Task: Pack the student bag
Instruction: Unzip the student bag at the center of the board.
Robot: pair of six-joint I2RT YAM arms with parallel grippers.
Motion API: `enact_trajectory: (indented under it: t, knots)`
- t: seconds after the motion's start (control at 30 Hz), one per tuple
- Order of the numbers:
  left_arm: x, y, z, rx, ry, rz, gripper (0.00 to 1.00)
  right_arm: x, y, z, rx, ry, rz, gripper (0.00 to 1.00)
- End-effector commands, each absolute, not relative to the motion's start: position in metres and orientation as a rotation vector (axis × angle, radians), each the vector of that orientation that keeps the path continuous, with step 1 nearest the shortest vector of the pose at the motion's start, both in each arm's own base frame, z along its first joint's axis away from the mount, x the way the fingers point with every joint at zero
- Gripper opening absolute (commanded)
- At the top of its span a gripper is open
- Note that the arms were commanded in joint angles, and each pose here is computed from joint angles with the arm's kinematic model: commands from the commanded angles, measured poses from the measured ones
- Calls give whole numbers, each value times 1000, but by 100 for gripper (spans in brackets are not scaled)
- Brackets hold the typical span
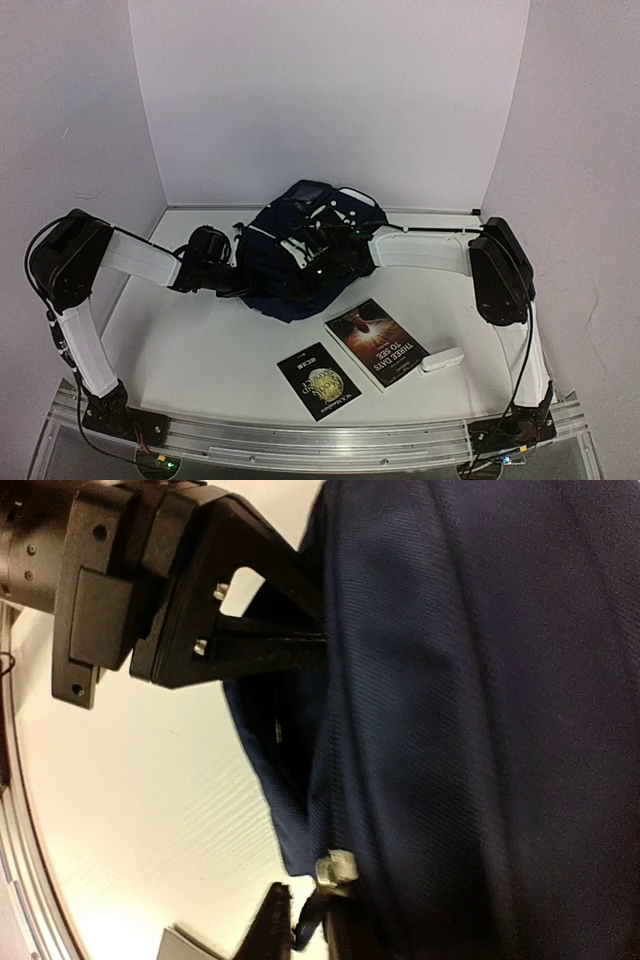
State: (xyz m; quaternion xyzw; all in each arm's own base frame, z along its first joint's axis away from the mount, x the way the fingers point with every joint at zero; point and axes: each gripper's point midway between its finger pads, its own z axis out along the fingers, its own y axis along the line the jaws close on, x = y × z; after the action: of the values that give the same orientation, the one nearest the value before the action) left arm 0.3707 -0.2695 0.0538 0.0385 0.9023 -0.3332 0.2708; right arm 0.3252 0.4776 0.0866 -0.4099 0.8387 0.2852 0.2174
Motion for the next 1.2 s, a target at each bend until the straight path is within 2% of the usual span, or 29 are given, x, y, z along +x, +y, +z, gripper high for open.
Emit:
enact_trajectory:
  t: [0.0,0.1,0.23,0.5,0.7,1.17]
  knots:
    - [359,-278,100,156,2295,-948,19,315,506,131,-1138,2176,916,29]
    - [352,-273,116,179,2248,-948,34,310,493,141,-1150,2164,918,44]
    - [342,-277,137,246,2195,-982,41,312,472,165,-1143,2126,921,47]
    - [337,-296,152,361,2169,-962,44,349,418,191,-1008,2134,890,50]
    - [337,-308,151,407,2187,-949,47,366,394,171,-988,2171,784,48]
    - [329,-338,110,558,2368,-830,48,370,389,123,-999,2276,704,48]
